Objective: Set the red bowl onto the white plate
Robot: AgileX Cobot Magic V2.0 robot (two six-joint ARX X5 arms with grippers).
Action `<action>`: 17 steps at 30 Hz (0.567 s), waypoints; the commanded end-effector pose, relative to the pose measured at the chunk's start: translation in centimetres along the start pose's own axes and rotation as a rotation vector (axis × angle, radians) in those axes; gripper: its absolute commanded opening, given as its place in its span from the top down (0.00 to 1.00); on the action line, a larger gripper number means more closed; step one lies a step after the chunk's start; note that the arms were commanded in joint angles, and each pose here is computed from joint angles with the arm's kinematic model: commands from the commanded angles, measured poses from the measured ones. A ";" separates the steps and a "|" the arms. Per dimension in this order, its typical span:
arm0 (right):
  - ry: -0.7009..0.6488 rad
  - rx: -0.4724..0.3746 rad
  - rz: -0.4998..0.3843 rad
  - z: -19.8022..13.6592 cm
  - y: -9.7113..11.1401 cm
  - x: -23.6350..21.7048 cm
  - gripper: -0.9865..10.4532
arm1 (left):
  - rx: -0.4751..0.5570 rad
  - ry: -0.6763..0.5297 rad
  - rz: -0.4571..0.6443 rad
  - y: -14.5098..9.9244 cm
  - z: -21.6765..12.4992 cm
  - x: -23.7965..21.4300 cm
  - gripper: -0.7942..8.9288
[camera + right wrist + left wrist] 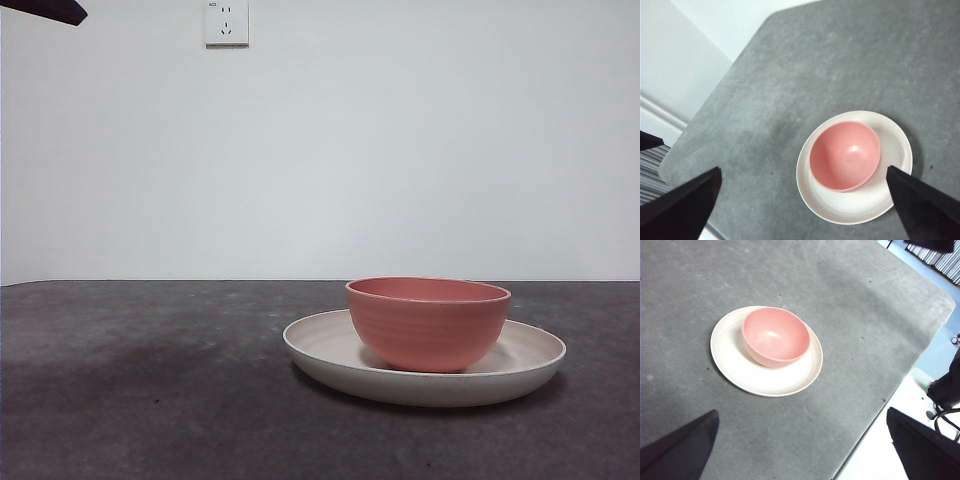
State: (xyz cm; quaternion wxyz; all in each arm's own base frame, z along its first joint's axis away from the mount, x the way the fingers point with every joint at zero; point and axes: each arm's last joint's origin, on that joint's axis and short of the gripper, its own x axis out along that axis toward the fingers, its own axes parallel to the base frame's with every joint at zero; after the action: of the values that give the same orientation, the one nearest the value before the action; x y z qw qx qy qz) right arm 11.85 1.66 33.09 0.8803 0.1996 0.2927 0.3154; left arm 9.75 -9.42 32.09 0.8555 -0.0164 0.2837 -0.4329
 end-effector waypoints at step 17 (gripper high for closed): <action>0.322 0.363 0.060 1.7 -9.6 10.6 0.47 | 0.016 -0.119 -0.033 -0.8 0.2 -2.6 0.36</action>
State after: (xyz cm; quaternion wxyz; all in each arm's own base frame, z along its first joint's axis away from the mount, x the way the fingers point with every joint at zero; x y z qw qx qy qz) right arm 23.29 1.59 25.00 0.7620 0.3094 0.4776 0.3091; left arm 8.21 -8.09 33.12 0.8642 -0.0340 0.2408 -0.4404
